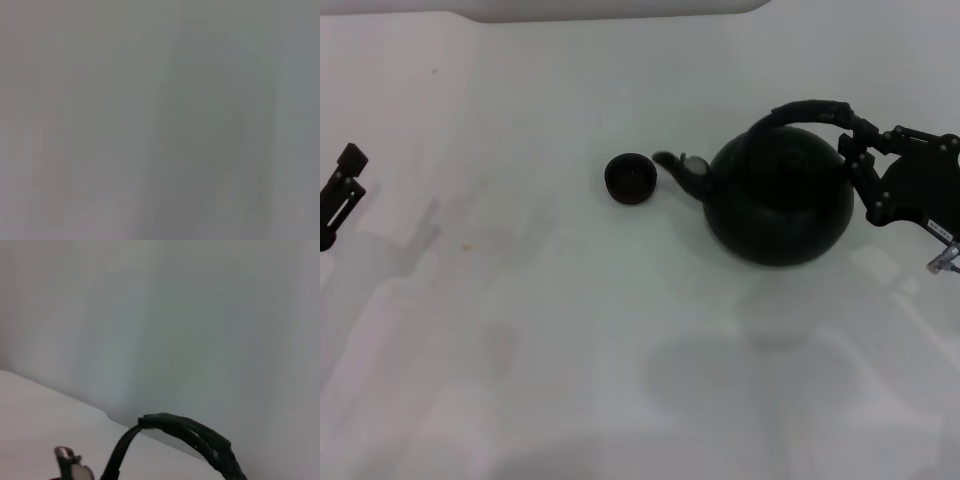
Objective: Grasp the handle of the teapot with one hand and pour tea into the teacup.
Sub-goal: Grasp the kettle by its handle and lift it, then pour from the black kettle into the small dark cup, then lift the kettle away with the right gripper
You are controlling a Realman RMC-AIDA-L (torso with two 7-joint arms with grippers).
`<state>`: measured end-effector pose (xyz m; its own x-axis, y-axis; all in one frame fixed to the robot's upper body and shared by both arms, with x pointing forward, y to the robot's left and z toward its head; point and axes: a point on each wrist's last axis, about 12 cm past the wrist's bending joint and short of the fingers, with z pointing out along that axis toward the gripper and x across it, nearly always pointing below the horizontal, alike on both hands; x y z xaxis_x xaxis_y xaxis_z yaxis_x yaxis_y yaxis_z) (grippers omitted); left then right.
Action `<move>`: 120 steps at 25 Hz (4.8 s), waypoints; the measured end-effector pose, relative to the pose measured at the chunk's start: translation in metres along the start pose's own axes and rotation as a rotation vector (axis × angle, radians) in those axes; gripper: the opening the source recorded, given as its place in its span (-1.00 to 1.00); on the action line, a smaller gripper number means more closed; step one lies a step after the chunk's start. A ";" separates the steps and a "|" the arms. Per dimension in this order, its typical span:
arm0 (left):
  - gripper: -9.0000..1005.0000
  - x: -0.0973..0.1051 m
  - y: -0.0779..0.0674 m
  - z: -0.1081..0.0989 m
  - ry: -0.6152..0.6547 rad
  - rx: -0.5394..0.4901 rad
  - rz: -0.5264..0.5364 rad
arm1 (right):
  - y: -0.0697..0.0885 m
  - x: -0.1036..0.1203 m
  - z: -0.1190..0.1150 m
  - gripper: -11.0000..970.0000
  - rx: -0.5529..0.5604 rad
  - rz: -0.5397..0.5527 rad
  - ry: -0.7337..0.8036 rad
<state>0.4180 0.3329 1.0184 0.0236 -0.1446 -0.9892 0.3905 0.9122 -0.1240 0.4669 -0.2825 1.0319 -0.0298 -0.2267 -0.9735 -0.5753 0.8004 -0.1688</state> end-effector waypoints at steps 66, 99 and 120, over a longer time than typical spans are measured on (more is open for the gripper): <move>0.54 0.012 -0.006 -0.013 0.044 -0.016 -0.034 | 0.009 -0.083 0.078 -0.74 0.094 -0.360 0.012; 0.54 0.011 -0.003 -0.010 0.050 -0.022 -0.029 | 0.029 -0.102 0.095 -0.75 0.094 -0.559 0.137; 0.54 0.012 -0.003 -0.009 0.054 -0.022 -0.028 | 0.026 -0.101 0.094 -0.76 0.112 -0.577 0.164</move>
<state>0.4092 0.3322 1.0064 -0.0369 -0.1499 -0.9880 0.3700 0.9164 -0.1529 0.5318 -0.1870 1.1114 0.1304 -0.7164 -0.6854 -0.4473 0.5744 -0.6855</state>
